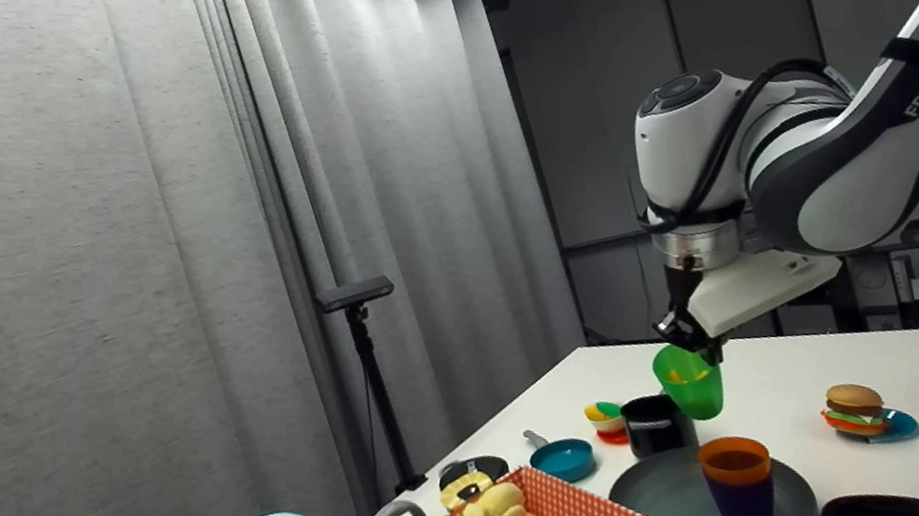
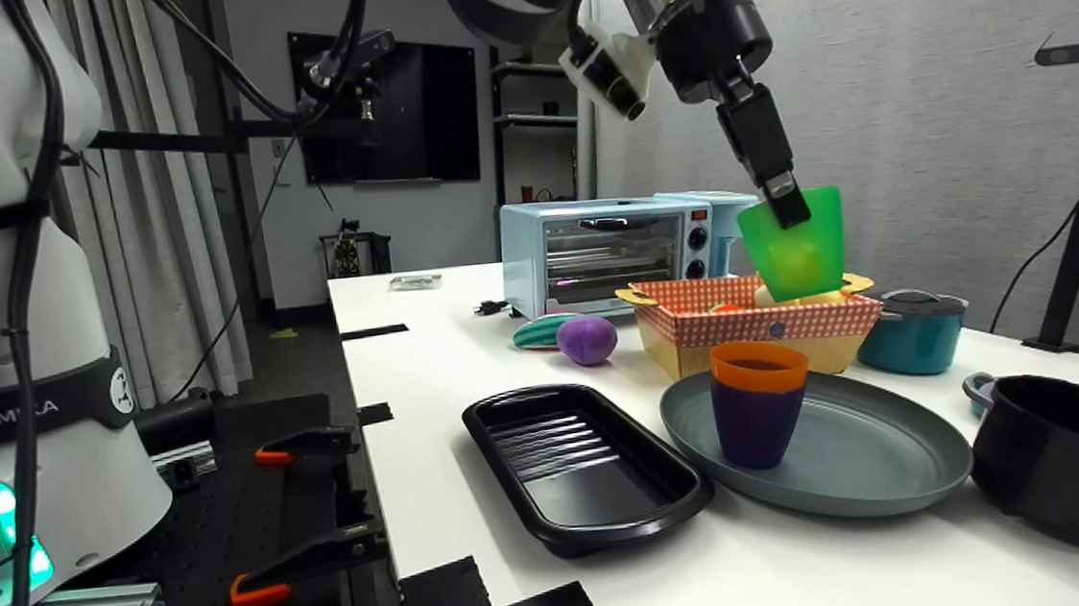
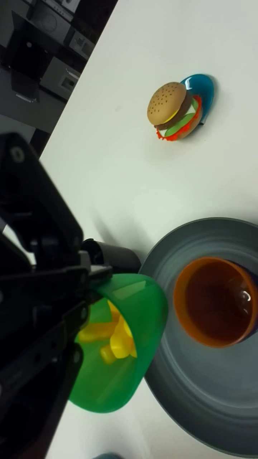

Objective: Put the green cup inside the orange cup

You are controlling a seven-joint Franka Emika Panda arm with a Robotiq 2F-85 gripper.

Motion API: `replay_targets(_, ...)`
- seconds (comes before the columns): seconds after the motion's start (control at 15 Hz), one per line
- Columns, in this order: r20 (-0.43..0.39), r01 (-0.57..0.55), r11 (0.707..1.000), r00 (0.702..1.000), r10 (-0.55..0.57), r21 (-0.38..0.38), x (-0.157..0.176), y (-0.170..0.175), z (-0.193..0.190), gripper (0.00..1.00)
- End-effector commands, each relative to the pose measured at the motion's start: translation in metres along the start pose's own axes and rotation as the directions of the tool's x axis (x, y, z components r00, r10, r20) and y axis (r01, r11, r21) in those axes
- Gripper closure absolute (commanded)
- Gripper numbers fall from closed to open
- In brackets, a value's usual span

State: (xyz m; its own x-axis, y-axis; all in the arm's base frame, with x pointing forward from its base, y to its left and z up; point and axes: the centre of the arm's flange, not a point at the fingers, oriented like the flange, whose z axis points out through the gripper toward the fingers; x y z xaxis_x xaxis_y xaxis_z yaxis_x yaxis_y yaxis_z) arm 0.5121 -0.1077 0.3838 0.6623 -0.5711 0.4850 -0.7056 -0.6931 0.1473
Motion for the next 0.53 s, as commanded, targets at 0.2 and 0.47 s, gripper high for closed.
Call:
replay_targets(0.2,0.072,0.01,1.0,0.997,-0.012,0.022,-0.025,0.009,-0.018,0.99)
replay_targets(0.47,0.115,0.015,1.0,0.993,-0.016,0.016,-0.039,0.011,-0.004,0.99)
